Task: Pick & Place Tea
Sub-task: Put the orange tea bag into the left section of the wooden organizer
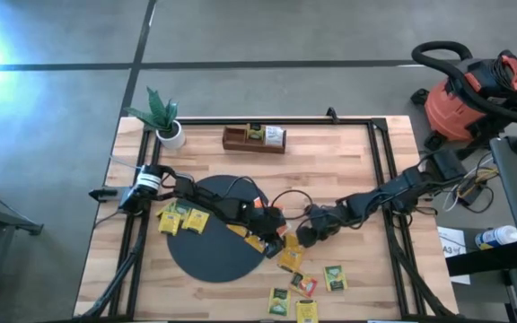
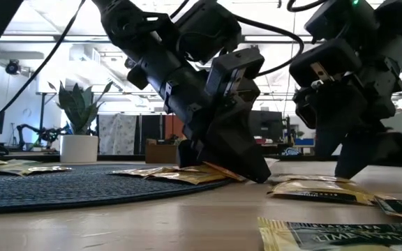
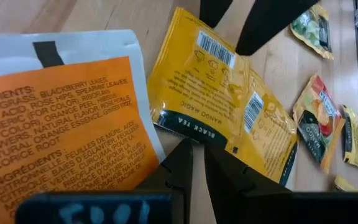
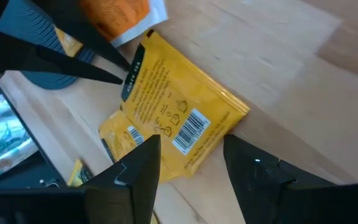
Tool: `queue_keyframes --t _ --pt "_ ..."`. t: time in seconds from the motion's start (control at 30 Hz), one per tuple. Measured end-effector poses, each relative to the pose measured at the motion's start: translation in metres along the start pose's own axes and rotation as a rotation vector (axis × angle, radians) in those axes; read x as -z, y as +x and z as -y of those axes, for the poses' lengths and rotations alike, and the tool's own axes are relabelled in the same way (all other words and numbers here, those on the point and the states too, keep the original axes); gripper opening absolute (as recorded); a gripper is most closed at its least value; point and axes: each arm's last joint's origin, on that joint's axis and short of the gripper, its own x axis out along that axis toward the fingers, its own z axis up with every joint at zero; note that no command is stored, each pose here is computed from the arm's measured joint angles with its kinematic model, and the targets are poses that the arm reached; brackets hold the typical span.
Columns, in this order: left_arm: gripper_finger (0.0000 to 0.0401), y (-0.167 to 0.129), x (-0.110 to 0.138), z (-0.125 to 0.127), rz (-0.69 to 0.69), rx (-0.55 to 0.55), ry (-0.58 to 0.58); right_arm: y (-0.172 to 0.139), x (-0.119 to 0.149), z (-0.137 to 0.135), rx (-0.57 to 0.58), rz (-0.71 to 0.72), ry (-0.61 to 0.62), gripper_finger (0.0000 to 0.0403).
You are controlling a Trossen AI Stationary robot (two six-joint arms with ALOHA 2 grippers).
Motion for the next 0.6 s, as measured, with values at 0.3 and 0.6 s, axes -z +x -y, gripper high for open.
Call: queue_keyframes --t 0.3,0.6 --pt "0.0045 0.0 -0.004 -0.002 0.04 0.004 0.021 0.003 -0.001 0.0 -0.012 0.004 -0.013 0.0154" --pt "0.0045 -0.001 -0.014 0.002 0.142 0.063 0.021 0.008 -0.002 0.0 -0.018 0.005 -0.008 0.013"
